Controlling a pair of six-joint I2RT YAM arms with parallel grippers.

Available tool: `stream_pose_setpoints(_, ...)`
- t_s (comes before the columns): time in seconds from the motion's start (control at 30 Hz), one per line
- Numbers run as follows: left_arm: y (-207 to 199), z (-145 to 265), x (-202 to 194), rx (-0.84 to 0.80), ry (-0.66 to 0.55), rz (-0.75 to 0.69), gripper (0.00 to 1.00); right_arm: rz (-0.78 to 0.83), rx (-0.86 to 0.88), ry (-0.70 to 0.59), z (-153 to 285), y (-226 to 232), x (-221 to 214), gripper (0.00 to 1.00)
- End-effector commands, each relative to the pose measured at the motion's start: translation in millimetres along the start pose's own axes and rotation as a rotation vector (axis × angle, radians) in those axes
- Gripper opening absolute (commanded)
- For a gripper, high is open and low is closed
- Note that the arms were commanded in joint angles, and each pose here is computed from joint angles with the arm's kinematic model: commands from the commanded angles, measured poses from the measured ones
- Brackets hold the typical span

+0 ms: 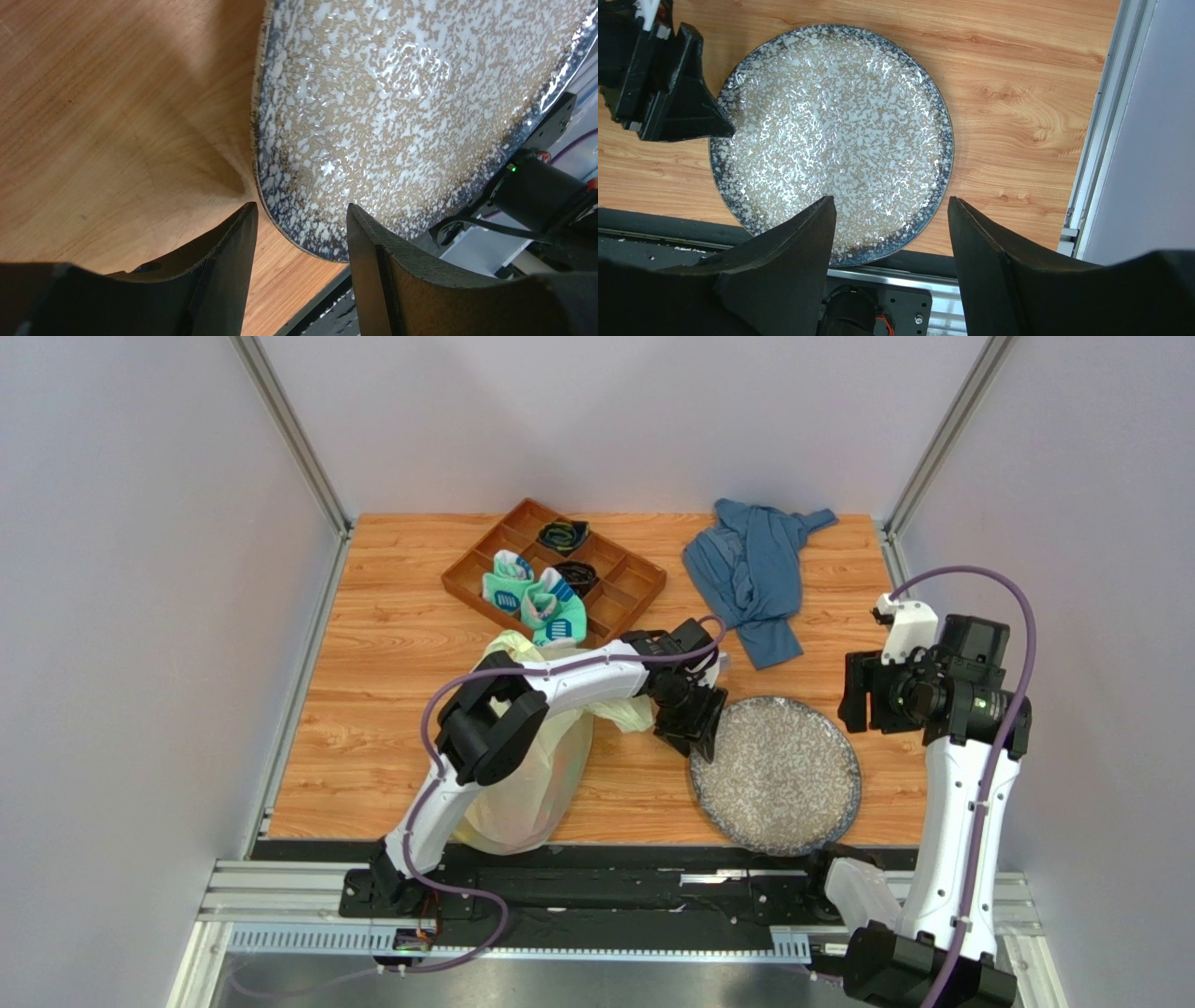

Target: Take the fake fruits out of the plastic bag

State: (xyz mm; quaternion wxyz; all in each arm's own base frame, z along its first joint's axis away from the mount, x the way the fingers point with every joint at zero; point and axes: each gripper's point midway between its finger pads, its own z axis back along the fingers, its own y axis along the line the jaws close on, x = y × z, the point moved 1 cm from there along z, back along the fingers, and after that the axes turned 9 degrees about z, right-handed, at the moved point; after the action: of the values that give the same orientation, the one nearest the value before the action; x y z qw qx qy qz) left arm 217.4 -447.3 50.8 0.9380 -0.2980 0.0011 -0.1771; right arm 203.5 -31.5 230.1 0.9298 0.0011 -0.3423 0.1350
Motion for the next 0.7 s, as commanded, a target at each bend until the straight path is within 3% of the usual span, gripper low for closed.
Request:
stream_pose_setpoints(0.0, -9, -4, 4, -0.045, 0.009, 0.084, 0.57, -0.023, 0.02, -0.022, 8, 11, -2, 0.64)
stream_pose_setpoints(0.13, -19, -17, 3, -0.146, 0.056, 0.11, 0.46, -0.032, 0.027, -0.001, 9, 14, -8, 0.64)
stream_pose_setpoints(0.23, -9, -20, 4, -0.119, 0.05, 0.116, 0.26, -0.027, 0.024, -0.001, 9, 14, -10, 0.64)
stream_pose_setpoints(0.27, -3, -18, 4, -0.104, 0.048, 0.126, 0.14, -0.028, 0.024, -0.003, 9, 14, -10, 0.64)
stream_pose_setpoints(0.37, 20, -7, 12, -0.026, 0.008, 0.135, 0.0, -0.043, 0.038, -0.018, 7, 15, -4, 0.64)
stream_pose_setpoints(0.57, 60, 23, 33, 0.075, -0.07, 0.109, 0.0, -0.092, 0.089, -0.027, -3, 18, 4, 0.64)
stream_pose_setpoints(0.67, 76, 34, 26, 0.127, -0.07, 0.099, 0.0, -0.096, 0.115, -0.041, -6, 20, 9, 0.64)
